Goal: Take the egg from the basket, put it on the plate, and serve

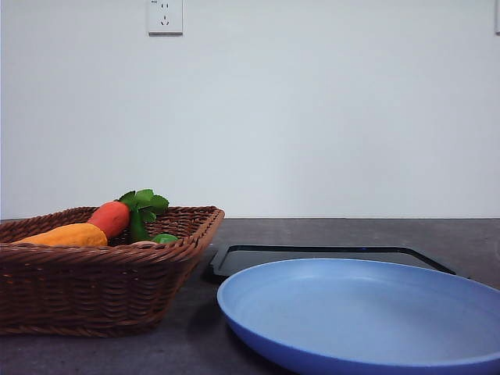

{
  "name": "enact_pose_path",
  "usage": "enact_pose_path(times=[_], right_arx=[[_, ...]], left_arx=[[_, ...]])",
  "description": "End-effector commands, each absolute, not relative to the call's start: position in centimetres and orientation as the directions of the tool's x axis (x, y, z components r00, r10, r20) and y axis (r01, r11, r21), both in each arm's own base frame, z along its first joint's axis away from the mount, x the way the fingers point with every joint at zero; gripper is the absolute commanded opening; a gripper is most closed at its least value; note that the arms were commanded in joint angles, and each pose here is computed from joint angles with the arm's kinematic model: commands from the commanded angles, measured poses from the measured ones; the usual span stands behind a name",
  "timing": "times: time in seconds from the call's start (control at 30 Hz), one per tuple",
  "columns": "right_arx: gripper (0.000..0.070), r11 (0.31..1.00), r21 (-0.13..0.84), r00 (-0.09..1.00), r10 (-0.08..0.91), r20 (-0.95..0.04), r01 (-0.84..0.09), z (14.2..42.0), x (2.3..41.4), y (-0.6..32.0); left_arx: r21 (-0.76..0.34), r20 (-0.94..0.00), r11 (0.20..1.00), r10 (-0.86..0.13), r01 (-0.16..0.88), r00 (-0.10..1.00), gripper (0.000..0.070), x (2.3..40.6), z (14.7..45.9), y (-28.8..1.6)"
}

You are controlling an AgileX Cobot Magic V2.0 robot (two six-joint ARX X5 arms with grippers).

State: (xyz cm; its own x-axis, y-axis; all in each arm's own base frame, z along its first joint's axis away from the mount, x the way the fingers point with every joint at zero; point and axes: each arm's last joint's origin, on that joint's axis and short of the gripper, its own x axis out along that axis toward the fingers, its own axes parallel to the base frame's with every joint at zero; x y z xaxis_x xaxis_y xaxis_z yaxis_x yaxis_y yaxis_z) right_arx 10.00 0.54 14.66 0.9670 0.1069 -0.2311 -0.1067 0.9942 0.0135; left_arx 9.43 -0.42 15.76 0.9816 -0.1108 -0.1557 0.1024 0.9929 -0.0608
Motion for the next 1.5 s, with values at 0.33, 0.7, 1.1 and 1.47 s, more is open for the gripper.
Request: enact_pose_path(times=[0.33, 0.7, 1.1, 1.47], right_arx=[[0.0, 0.938, 0.335, 0.992, 0.113, -0.051, -0.09, 16.3, 10.3, 0.6], [0.0, 0.898, 0.437, 0.985, 0.119, -0.128, -0.052, 18.0, 9.8, 0.6], [0.0, 0.916, 0.402, 0.929, 0.152, -0.337, -0.004, 23.9, 11.3, 0.7], [0.0, 0.855, 0.513, 0.699, 0.409, -0.586, -0.071, 23.8, 14.1, 1.6]], left_arx=[[-0.414, -0.164, 0.909, -0.117, 0.04, 0.98, 0.0, 9.5, 15.4, -0.4], [-0.502, -0.136, 0.86, -0.181, 0.09, 0.974, 0.0, 9.3, 17.3, -0.6], [-0.487, -0.259, 0.842, -0.391, 0.231, 0.883, 0.0, 11.5, 21.4, -1.3], [-0.469, -0.416, 0.778, -0.612, 0.418, 0.673, 0.0, 15.5, 25.5, -3.5]])
